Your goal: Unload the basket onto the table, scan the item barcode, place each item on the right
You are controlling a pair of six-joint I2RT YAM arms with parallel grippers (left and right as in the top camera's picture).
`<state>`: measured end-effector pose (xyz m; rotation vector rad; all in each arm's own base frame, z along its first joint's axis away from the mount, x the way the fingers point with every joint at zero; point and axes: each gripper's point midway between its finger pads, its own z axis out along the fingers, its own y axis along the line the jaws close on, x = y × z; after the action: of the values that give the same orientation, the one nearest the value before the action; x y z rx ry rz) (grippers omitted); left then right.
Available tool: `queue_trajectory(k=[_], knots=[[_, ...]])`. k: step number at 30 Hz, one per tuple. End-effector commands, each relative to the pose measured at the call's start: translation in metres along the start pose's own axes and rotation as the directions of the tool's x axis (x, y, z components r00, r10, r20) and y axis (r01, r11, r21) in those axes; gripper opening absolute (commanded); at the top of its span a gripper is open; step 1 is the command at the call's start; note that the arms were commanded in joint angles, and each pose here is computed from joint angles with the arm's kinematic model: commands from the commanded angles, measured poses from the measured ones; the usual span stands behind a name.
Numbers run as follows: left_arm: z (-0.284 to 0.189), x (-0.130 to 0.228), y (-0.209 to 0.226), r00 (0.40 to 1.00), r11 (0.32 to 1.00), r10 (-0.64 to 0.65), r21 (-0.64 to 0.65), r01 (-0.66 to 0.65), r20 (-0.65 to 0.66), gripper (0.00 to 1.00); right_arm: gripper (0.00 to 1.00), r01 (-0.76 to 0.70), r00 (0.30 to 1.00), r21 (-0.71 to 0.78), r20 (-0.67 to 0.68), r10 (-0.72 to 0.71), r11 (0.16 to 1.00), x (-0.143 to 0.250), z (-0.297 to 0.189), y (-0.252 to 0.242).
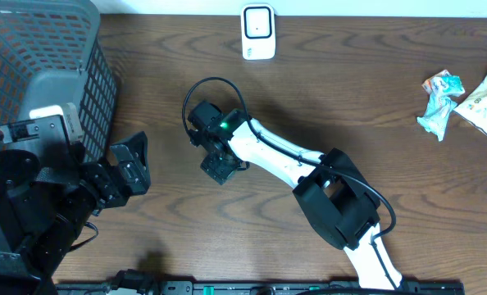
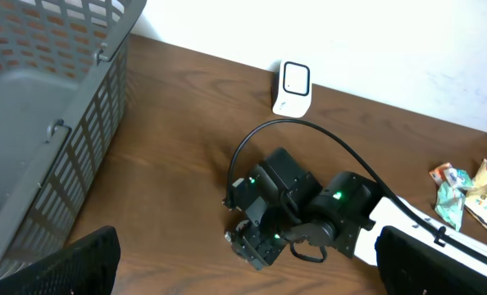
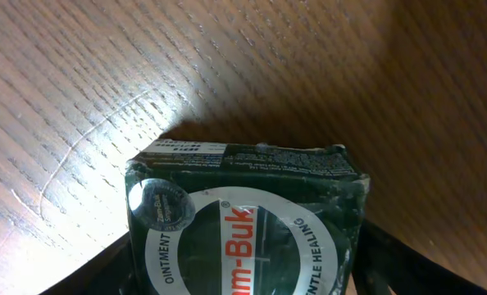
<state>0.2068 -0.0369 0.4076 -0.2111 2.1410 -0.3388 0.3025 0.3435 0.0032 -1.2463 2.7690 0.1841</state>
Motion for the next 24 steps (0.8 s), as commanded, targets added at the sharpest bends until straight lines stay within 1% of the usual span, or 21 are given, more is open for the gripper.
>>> queue_trajectory(k=[1, 4, 7, 9, 10, 13, 15, 19, 24], knots=[[-0.002, -0.002, 0.002, 1.0, 1.0, -0.011, -0.014, 0.011, 0.011, 0.98, 0.68, -0.042, 0.999, -0.012, -0.008, 0.042, 0.999, 0.004, -0.002, -0.001], [-0.002, -0.002, 0.002, 1.0, 1.0, -0.011, -0.014, 0.011, 0.011, 0.98, 0.64, -0.05, 0.999, -0.014, 0.002, 0.05, 0.999, 0.001, -0.012, -0.003], [-0.002, -0.002, 0.002, 1.0, 1.0, -0.011, -0.014, 0.011, 0.011, 0.98, 0.63, -0.071, 0.997, -0.028, 0.028, 0.072, 0.997, -0.004, -0.027, -0.008], [-0.002, -0.002, 0.002, 1.0, 1.0, -0.011, -0.014, 0.011, 0.011, 0.98, 0.59, -0.085, 0.995, -0.04, 0.05, 0.087, 0.996, -0.007, -0.038, -0.013], [-0.002, -0.002, 0.002, 1.0, 1.0, -0.011, -0.014, 0.011, 0.011, 0.98, 0.6, -0.091, 0.994, -0.039, 0.058, 0.093, 0.995, -0.008, -0.043, -0.017], [-0.002, -0.002, 0.002, 1.0, 1.0, -0.011, -0.014, 0.011, 0.011, 0.98, 0.68, -0.044, 0.998, -0.032, 0.049, 0.045, 0.999, -0.003, -0.049, -0.022], [-0.002, -0.002, 0.002, 1.0, 1.0, -0.011, -0.014, 0.011, 0.011, 0.98, 0.7, -0.012, 1.0, -0.022, 0.022, 0.012, 1.0, 0.004, -0.048, -0.024], [-0.002, -0.002, 0.002, 1.0, 1.0, -0.011, -0.014, 0.011, 0.011, 0.98, 0.75, 0.002, 1.0, -0.011, -0.021, -0.002, 1.0, 0.018, -0.035, -0.026], [-0.002, -0.002, 0.002, 1.0, 1.0, -0.011, -0.014, 0.011, 0.011, 0.98, 0.78, 0.006, 1.0, -0.018, 0.001, -0.006, 1.0, 0.018, -0.02, -0.024]])
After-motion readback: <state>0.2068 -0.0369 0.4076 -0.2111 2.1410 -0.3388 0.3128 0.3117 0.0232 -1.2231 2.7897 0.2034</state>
